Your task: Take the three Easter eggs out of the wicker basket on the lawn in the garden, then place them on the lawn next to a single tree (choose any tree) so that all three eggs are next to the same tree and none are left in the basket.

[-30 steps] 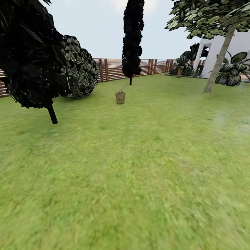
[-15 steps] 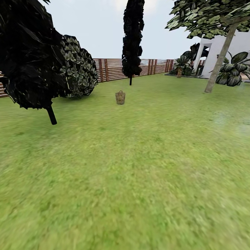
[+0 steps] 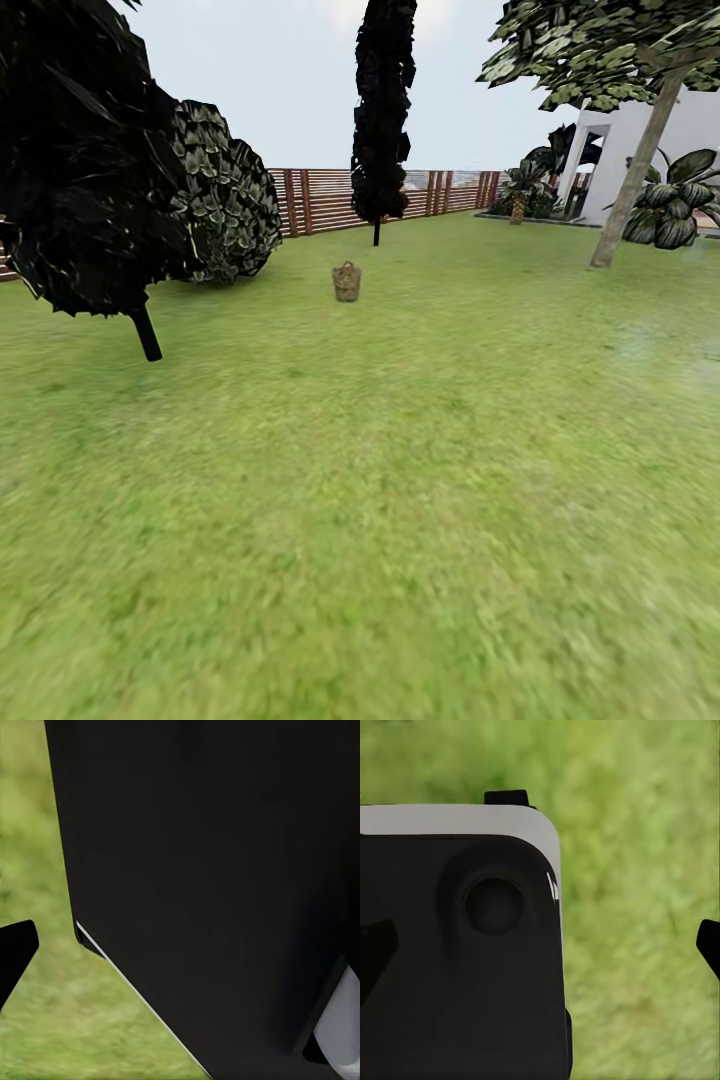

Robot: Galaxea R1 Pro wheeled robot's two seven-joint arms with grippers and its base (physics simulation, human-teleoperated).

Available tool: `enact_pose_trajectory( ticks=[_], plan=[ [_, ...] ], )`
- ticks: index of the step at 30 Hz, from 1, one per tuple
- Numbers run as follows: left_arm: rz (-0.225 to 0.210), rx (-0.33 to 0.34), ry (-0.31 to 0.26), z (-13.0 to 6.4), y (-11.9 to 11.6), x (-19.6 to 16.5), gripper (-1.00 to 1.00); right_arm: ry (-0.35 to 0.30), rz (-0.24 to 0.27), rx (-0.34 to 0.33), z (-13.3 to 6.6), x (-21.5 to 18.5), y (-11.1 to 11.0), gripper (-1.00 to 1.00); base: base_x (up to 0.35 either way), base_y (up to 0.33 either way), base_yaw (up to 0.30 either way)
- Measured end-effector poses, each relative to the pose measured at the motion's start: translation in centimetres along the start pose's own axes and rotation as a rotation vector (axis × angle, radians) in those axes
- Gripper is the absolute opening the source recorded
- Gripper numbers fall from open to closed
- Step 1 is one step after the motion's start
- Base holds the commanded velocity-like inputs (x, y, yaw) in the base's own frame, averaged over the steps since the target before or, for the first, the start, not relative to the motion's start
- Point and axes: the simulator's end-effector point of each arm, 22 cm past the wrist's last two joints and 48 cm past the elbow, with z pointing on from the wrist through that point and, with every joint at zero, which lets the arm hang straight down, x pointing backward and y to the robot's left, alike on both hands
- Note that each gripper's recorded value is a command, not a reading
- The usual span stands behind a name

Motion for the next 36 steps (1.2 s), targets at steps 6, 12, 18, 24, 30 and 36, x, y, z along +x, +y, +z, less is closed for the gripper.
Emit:
enact_pose_trajectory(
  ticks=[6,12,18,24,30,36],
  plan=[
    [0.0,0.0,0.0,0.0,0.0,0.01,1.0,0.0,0.0,0.0,0.0,0.0,0.0,1.0,0.1,0.0,0.0],
    [0.0,0.0,0.0,0.0,0.0,0.01,1.0,0.0,0.0,0.0,0.0,0.0,0.0,1.0,0.096,0.0,0.0],
    [0.0,0.0,0.0,0.0,0.0,0.01,1.0,0.0,0.0,0.0,0.0,0.0,0.0,1.0,0.088,0.0,0.0],
    [0.0,0.0,0.0,0.0,0.0,0.02,1.0,0.0,0.0,0.0,0.0,0.0,0.0,1.0,0.048,0.0,0.0],
    [0.0,0.0,0.0,0.0,0.0,-0.03,1.0,0.0,0.0,0.0,0.0,0.0,0.0,1.0,0.013,0.0,0.0],
    [0.0,0.0,0.001,0.0,0.0,0.03,1.0,0.0,0.0,0.0,0.0,0.0,0.0,1.0,0.096,0.0,0.0]
  ],
)
